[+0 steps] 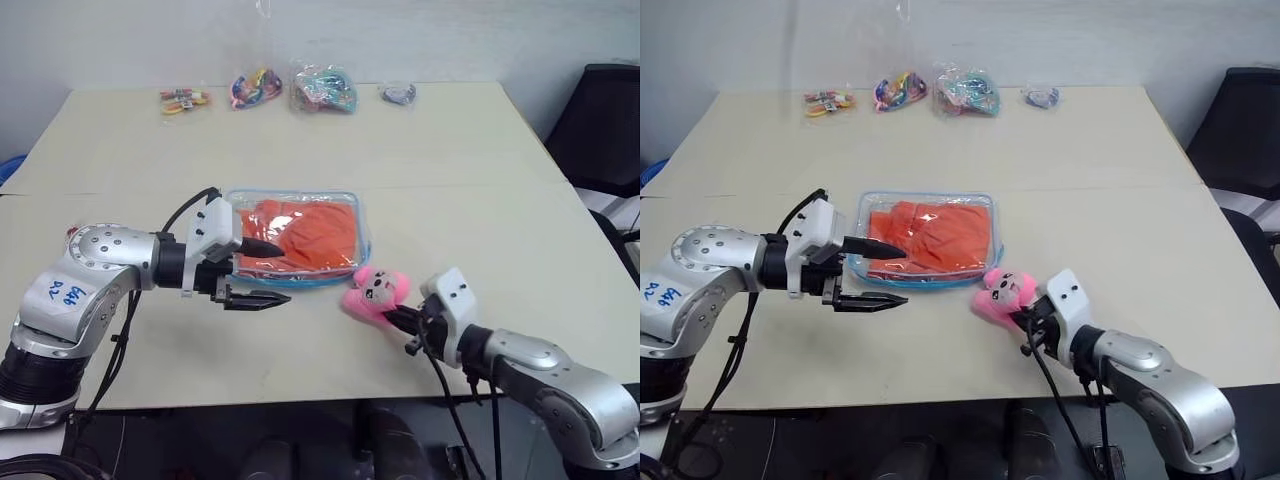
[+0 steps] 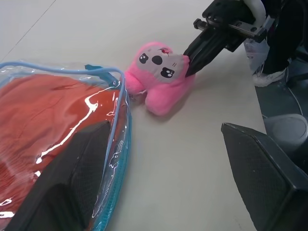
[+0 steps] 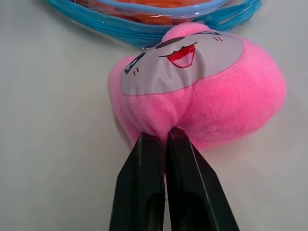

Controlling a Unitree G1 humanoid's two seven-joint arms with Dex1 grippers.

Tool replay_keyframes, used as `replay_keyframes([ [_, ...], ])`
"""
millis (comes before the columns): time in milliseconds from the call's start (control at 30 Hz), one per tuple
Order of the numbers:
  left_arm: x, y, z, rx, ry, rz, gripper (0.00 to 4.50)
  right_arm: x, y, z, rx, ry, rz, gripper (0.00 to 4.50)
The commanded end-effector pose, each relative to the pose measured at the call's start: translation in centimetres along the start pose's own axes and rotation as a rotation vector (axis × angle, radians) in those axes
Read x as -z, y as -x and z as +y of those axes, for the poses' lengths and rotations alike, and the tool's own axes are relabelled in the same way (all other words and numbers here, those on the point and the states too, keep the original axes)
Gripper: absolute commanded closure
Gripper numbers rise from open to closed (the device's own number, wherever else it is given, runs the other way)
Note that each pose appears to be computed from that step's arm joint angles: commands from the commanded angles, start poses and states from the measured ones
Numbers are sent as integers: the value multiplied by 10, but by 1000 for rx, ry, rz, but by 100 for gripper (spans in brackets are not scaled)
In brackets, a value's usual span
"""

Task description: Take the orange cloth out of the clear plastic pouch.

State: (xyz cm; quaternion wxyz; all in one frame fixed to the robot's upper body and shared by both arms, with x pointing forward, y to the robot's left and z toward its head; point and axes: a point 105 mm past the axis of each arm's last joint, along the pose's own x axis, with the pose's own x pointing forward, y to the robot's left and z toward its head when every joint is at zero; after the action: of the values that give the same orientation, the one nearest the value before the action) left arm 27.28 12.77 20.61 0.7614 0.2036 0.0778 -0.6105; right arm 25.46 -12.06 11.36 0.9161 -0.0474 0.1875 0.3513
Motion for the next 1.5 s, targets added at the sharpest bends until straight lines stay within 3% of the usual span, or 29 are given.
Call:
replay_keyframes([
  [33, -11, -2, -3, 2, -61, -12, 61, 3, 0, 2, -13, -6, 12, 342],
  [267, -10, -8, -5, 2, -58, -23, 61, -2, 10, 16, -86, -10, -3, 91],
  [367, -11, -17, -3, 4, -47, -46, 61, -6, 21, 17, -96, 47, 5, 4],
  [533, -13, -45, 3, 24, 23, -68, 61, -14, 41, 29, -175, 136, 20, 4],
  [700, -11, -89, 10, 4, 123, 3, 61, -18, 63, 29, -217, 349, 95, 4],
  [933, -21, -123, -21, 149, 194, 43, 61, -82, 74, -35, -99, 624, 28, 4],
  [1133, -4, -137, -36, 194, 138, 151, 61, -110, 43, -67, -75, 775, -29, 4],
  [1367, 19, -148, -26, 107, 118, 217, 61, -119, -6, -78, -88, 876, -68, 4],
  [1500, 20, -143, -21, 81, 121, 203, 154, -123, -21, -81, -101, 912, -83, 0],
])
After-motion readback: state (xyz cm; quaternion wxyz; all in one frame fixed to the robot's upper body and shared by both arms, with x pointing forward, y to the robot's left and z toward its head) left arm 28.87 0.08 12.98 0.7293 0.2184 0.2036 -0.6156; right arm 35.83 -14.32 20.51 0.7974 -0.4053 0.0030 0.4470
